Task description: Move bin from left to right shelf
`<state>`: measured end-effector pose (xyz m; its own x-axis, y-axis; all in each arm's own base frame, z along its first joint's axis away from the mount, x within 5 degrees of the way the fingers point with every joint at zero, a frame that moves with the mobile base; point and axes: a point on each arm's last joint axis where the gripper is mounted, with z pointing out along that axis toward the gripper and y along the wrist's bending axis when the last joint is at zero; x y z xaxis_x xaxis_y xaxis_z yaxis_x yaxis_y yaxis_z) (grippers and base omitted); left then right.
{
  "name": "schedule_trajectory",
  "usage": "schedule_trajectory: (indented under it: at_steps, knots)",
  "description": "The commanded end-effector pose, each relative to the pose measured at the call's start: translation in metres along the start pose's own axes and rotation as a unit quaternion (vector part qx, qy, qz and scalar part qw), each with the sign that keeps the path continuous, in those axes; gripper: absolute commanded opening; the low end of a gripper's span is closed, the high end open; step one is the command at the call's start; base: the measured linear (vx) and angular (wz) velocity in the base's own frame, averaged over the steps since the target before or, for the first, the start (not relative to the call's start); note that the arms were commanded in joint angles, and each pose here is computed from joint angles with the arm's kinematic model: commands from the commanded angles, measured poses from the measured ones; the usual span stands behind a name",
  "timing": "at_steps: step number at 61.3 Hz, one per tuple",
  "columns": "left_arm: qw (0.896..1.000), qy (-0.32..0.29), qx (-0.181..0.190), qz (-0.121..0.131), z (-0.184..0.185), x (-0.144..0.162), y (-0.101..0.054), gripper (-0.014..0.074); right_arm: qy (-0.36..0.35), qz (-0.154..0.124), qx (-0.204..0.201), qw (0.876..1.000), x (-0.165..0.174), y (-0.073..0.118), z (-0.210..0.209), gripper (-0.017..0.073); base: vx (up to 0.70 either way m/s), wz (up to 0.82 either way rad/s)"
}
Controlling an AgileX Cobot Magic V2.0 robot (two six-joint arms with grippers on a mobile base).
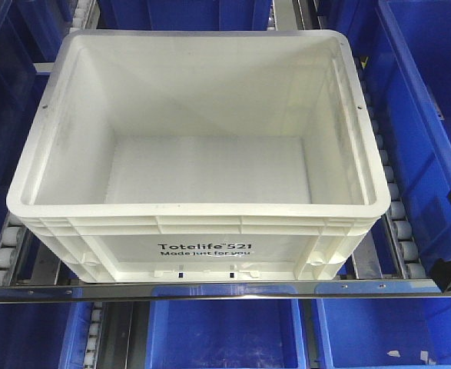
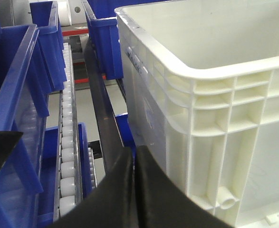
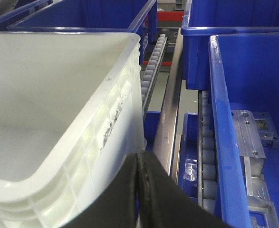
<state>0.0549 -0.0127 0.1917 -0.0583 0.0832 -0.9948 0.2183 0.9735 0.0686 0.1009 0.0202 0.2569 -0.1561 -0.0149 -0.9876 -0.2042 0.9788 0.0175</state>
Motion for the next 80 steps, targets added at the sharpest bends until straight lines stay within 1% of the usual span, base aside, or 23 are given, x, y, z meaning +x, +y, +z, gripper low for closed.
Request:
schedule_trajectory:
  at_steps: [1,2,3,4,5,6,7,8,9,10,11,18,23,26,30,39,42,46,48,54,57,61,80]
  knots:
    - [0.999,-0.049,-0.005,-0.002,-0.002,-0.013,0.001,-0.0008,-0.003,-0.019,0.005,1.0,-0.008,-0.001,0.001,-0.0008,0.0,0.0]
    - [0.999,-0.049,-0.005,-0.002,-0.002,-0.013,0.001,-0.0008,0.001,-0.013,0.002,1.0,-0.007,0.0,0.001,-0.0008,0.0,0.0]
    - [0.999,-0.049,-0.005,-0.002,-0.002,-0.013,0.001,-0.0008,0.004,-0.022,0.001,1.0,-0.007,0.0,0.001,-0.0008,0.0,0.0]
    - [0.999,-0.049,-0.005,-0.002,-0.002,-0.013,0.001,-0.0008,0.008,-0.013,0.0,1.0,-0.006,0.0,0.001,-0.0008,0.0,0.0]
    - [0.999,-0.049,-0.005,-0.002,-0.002,-0.013,0.001,-0.0008,0.011,-0.022,0.001,1.0,-0.005,0.0,0.001,-0.0008,0.0,0.0]
    - [0.999,-0.049,-0.005,-0.002,-0.002,-0.013,0.001,-0.0008,0.014,-0.011,0.001,1.0,-0.005,0.0,0.001,-0.0008,0.0,0.0]
    - [0.999,-0.049,-0.005,-0.002,-0.002,-0.013,0.001,-0.0008,0.017,-0.017,0.003,1.0,-0.004,-0.001,0.001,-0.0008,0.0,0.0]
    - [0.999,-0.049,-0.005,-0.002,-0.002,-0.013,0.001,-0.0008,0.018,-0.003,0.004,1.0,-0.004,-0.001,0.001,-0.0008,0.0,0.0]
    - [0.999,-0.049,-0.005,-0.002,-0.002,-0.013,0.001,-0.0008,0.02,-0.008,0.007,1.0,-0.004,-0.001,0.001,-0.0008,0.0,0.0]
    - [0.999,-0.049,-0.005,-0.002,-0.002,-0.013,0.001,-0.0008,0.02,0.006,0.009,1.0,-0.004,-0.002,0.001,-0.0008,0.0,0.0]
    - [0.999,-0.049,-0.005,-0.002,-0.002,-0.013,0.001,-0.0008,0.022,0.002,0.012,1.0,-0.003,-0.002,0.001,-0.0008,0.0,0.0]
    - [0.999,-0.049,-0.005,-0.002,-0.002,-0.013,0.001,-0.0008,0.019,0.018,0.031,0.999,-0.004,-0.006,0.001,-0.0008,0.0,0.0]
    - [0.999,-0.049,-0.005,-0.002,-0.002,-0.013,0.001,-0.0008,0.007,0.02,0.04,0.999,-0.006,-0.007,-0.001,-0.0008,0.0,0.0]
    - [0.999,-0.049,-0.005,-0.002,-0.002,-0.013,0.001,-0.0008,-0.003,0.01,0.045,0.999,-0.007,-0.008,-0.002,-0.0008,0.0,0.0]
    - [0.999,-0.049,-0.005,-0.002,-0.002,-0.013,0.001,-0.0008,-0.028,0.008,0.054,0.998,-0.004,-0.01,-0.005,-0.0008,0.0,0.0]
    - [0.999,-0.049,-0.005,-0.002,-0.002,-0.013,0.001,-0.0008,-0.094,0.031,0.078,0.992,0.026,-0.013,-0.014,-0.0008,0.0,0.0]
    - [0.999,-0.049,-0.005,-0.002,-0.002,-0.013,0.001,-0.0008,-0.118,0.033,0.079,0.989,0.036,-0.013,-0.019,-0.0008,0.0,0.0]
    - [0.999,-0.049,-0.005,-0.002,-0.002,-0.013,0.001,-0.0008,-0.138,0.037,0.079,0.987,0.053,-0.013,-0.023,-0.0008,0.0,0.0]
    - [0.999,-0.049,-0.005,-0.002,-0.002,-0.013,0.001,-0.0008,-0.123,0.041,0.076,0.989,0.056,-0.012,-0.025,-0.0008,0.0,0.0]
    - [0.999,-0.049,-0.005,-0.002,-0.002,-0.013,0.001,-0.0008,-0.127,0.014,0.073,0.989,0.057,-0.01,-0.031,-0.0008,0.0,0.0]
    - [0.999,-0.049,-0.005,-0.002,-0.002,-0.013,0.001,-0.0008,-0.132,-0.005,0.072,0.989,0.058,-0.009,-0.034,-0.0008,0.0,0.0]
    - [0.999,-0.049,-0.005,-0.002,-0.002,-0.013,0.001,-0.0008,-0.136,-0.018,0.072,0.988,0.059,-0.008,-0.038,-0.0008,0.0,0.0]
    - [0.999,-0.049,-0.005,-0.002,-0.002,-0.013,0.001,-0.0008,-0.123,-0.014,0.072,0.99,0.062,-0.008,-0.038,-0.0008,0.0,0.0]
